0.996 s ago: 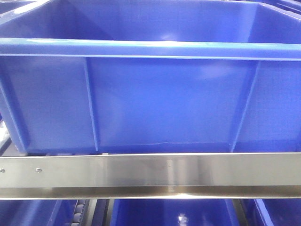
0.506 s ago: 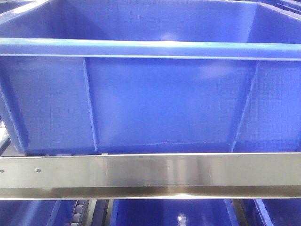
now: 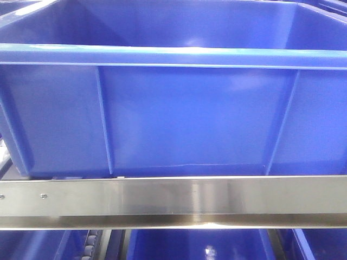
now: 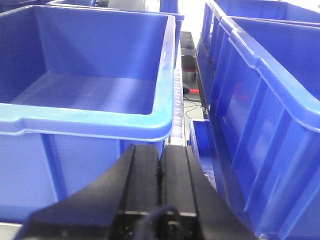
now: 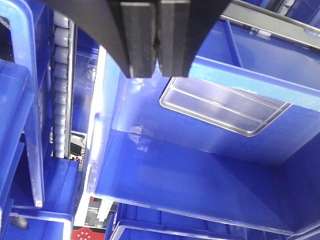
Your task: Grab silver tray and place in blue box
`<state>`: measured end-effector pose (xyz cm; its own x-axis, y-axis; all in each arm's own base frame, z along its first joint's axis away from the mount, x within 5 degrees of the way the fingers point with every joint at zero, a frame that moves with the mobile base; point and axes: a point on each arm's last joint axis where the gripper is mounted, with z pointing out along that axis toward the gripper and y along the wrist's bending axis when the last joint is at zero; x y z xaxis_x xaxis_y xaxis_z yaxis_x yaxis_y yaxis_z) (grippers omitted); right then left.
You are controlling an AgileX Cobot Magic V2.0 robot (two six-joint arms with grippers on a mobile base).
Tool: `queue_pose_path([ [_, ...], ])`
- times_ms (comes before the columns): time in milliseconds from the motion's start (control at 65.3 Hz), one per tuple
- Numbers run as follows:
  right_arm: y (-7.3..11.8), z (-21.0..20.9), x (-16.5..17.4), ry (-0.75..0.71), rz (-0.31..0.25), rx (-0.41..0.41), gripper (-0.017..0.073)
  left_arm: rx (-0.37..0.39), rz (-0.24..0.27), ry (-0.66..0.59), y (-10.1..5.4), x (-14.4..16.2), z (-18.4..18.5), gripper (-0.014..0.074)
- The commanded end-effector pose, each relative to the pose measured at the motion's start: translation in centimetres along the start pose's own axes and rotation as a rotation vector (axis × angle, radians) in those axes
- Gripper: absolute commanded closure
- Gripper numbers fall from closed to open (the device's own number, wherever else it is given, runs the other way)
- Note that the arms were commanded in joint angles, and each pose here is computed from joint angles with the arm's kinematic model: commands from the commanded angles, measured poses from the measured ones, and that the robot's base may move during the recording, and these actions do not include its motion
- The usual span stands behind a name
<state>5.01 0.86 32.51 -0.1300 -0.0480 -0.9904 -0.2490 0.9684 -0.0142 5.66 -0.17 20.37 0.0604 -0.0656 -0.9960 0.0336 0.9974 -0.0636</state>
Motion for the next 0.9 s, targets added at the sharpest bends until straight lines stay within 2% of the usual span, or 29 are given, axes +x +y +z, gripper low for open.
queue_pose_path([
  [0,0.0,-0.2,-1.5,-0.099,-0.024,-0.006,0.0503,-0.006,-0.006,-0.119,0.1,-1.1,-0.2,0.0699],
  [214,0.0,-0.2,-1.6,-0.105,-0.023,0.0,0.0503,-0.006,-0.006,-0.119,0.1,-1.1,-0.2,0.0699],
  [383,-0.2,0.4,-0.7,-0.131,0.0,0.076,0.0503,-0.006,-0.006,-0.119,0.1,-1.1,-0.2,0.0699],
  [674,-1.3,1.8,6.6,-0.233,0.109,0.294,0.0503,-0.006,-0.006,-0.119,0.1,-1.1,-0.2,0.0699],
  [889,-1.1,1.7,11.4,-0.284,0.101,0.311,0.0503,-0.006,-0.006,-0.119,0.1,-1.1,-0.2,0.0699],
])
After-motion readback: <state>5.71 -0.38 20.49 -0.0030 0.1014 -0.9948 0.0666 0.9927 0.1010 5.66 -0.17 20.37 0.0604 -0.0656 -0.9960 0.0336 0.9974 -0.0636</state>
